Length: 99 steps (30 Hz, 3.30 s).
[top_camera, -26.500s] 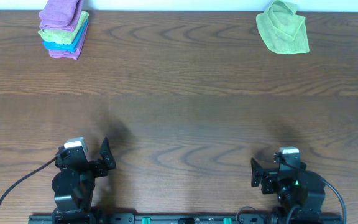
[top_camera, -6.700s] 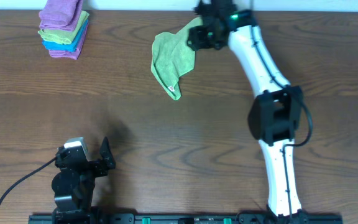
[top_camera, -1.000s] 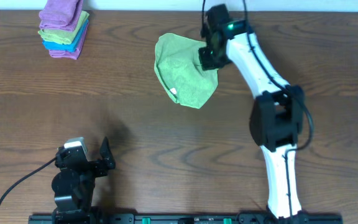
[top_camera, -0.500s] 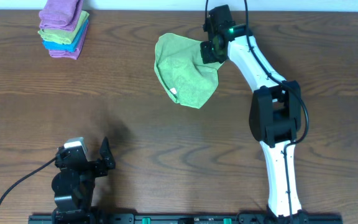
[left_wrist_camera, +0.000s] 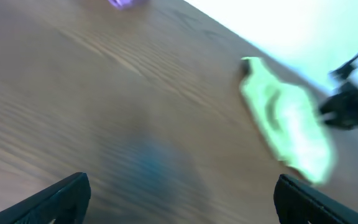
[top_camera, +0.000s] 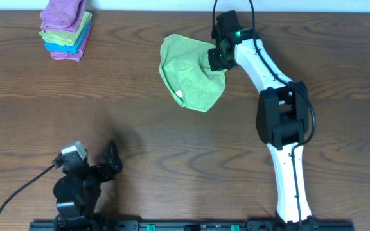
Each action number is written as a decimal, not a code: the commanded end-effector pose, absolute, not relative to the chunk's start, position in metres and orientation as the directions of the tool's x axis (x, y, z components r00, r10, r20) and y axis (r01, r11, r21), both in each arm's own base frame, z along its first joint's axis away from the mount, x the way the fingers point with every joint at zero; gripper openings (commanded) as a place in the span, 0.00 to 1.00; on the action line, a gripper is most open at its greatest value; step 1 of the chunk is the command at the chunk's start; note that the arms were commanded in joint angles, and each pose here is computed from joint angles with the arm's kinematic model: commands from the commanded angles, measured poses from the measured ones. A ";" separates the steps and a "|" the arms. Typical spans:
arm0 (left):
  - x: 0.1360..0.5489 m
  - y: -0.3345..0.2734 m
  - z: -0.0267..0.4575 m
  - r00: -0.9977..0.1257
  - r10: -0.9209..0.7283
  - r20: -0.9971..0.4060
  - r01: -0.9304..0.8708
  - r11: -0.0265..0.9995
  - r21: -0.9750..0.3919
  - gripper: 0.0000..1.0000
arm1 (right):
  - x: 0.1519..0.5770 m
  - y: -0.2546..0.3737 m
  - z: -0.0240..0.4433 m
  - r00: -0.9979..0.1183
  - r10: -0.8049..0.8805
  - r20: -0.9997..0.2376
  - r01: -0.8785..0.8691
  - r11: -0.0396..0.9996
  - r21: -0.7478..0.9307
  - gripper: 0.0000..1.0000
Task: Fold the cloth
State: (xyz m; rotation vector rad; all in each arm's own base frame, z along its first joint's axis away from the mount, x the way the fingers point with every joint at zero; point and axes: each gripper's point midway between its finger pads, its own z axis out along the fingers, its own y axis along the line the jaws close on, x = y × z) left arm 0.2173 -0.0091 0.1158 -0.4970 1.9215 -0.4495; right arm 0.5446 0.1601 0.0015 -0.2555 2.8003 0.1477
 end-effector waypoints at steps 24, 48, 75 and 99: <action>0.209 -0.044 0.086 -0.524 -0.707 -0.476 -0.205 0.646 -0.735 0.95 | 0.589 0.038 -0.052 -0.916 0.171 -0.364 0.159 0.985 0.065 0.01; 0.266 -0.110 0.144 -0.611 -0.356 -0.707 0.220 0.781 -0.584 0.96 | 0.500 0.105 0.360 -0.637 -0.056 -0.769 -0.198 0.976 0.093 0.71; 0.420 -0.257 0.153 -0.710 0.090 -0.698 0.524 0.730 -0.439 0.95 | 0.379 0.071 0.399 -0.723 -0.062 -0.688 -0.145 0.987 0.063 0.64; 0.470 -0.227 0.037 -0.734 0.068 -0.676 0.271 0.942 -0.199 0.06 | 0.381 0.065 0.398 -0.722 -0.057 -0.689 -0.124 0.991 0.048 0.63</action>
